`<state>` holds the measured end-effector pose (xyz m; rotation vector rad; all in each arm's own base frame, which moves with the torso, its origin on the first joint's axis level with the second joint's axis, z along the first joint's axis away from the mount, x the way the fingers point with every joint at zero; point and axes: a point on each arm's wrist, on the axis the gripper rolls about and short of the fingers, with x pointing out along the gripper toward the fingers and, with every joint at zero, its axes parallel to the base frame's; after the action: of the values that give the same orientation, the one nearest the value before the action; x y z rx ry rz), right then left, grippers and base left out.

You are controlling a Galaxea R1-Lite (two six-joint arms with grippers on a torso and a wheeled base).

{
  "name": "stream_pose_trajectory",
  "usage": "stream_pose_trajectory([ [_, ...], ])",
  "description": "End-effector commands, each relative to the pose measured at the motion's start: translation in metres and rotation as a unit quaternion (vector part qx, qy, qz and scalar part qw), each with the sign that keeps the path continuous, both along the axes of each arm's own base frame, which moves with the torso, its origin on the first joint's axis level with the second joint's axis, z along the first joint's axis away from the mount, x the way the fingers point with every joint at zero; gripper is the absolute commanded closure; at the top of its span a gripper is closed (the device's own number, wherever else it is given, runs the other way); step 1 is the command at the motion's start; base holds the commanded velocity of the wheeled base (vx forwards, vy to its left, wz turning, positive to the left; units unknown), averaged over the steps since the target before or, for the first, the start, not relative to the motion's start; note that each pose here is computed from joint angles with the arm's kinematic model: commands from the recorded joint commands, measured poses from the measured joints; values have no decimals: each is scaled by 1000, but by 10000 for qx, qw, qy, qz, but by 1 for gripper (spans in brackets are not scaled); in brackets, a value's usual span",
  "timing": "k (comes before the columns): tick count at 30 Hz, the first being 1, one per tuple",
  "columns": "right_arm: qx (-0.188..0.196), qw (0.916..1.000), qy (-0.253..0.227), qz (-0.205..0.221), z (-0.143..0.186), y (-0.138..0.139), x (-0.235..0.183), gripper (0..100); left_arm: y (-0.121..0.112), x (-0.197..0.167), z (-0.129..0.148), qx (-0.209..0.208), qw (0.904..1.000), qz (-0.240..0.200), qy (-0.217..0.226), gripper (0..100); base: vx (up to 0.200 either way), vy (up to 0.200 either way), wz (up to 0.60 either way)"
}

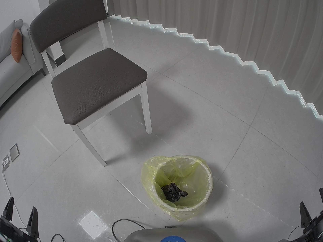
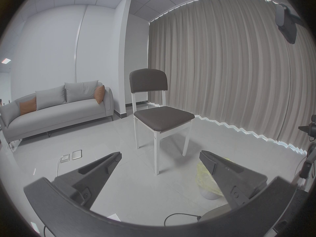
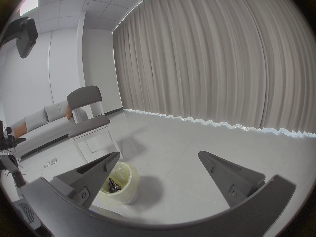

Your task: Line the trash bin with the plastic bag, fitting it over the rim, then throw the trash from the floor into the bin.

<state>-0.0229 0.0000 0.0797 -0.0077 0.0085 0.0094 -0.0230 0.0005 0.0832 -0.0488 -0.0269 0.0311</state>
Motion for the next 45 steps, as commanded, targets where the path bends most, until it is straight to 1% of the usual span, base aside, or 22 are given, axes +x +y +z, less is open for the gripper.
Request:
stream_pose_trajectory([
  [1, -75, 9998, 132, 154, -4, 0, 2, 0, 0, 0, -5, -3, 10000, 2, 8, 0, 0, 0, 0],
  [5, 9, 9998, 96, 168, -4, 0, 2, 0, 0, 0, -5, -18, 10000, 2, 8, 0, 0, 0, 0],
  [7, 147, 9997, 91, 150, -3, 0, 2, 0, 0, 0, -5, -49, 10000, 1, 7, 0, 0, 0, 0],
  [9, 185, 9997, 84, 134, -3, 0, 1, 0, 0, 0, -5, -49, 10000, 1, 7, 0, 0, 0, 0],
  [11, 221, 9997, 27, -65, -4, 0, 1, 0, 0, 0, -5, 12, 10000, -5, 24, 0, 0, 0, 0],
  [13, 259, 9996, 2, -141, -3, -1, 1, 0, 0, 0, -5, 12, 10000, -5, 16, 0, 0, 0, 0],
  [15, 229, 9997, 3, -118, -3, -1, 1, 0, 0, 0, -5, 36, 10000, -12, 25, 0, 0, 0, 0],
  [16, 137, 9999, 19, -87, -3, 0, 1, 0, -1, 0, -7, 298, 9993, -170, 127, 0, 0, 0, 0],
  [17, 145, 9999, 11, -87, -4, 0, 1, 0, -1, 0, -8, 375, 9987, -308, 169, 0, 0, 0, 0],
  [19, 145, 9998, 19, -94, -4, 0, 1, 0, -2, 0, -8, 315, 9987, -370, 152, 0, 0, 0, 0],
  [24, 144, 9998, 26, -102, -4, 0, 1, 0, -1, 0, -8, 292, 9988, -355, 153, 0, 0, 0, 0],
  [30, 183, 9998, 19, -95, -3, 0, 1, 0, -1, 0, -8, 300, 9988, -354, 145, 0, 0, 0, 0],
  [45, 137, 9999, 19, -87, -3, 0, 1, 0, -1, 0, -8, 300, 9988, -354, 145, 0, 0, 0, 0],
])
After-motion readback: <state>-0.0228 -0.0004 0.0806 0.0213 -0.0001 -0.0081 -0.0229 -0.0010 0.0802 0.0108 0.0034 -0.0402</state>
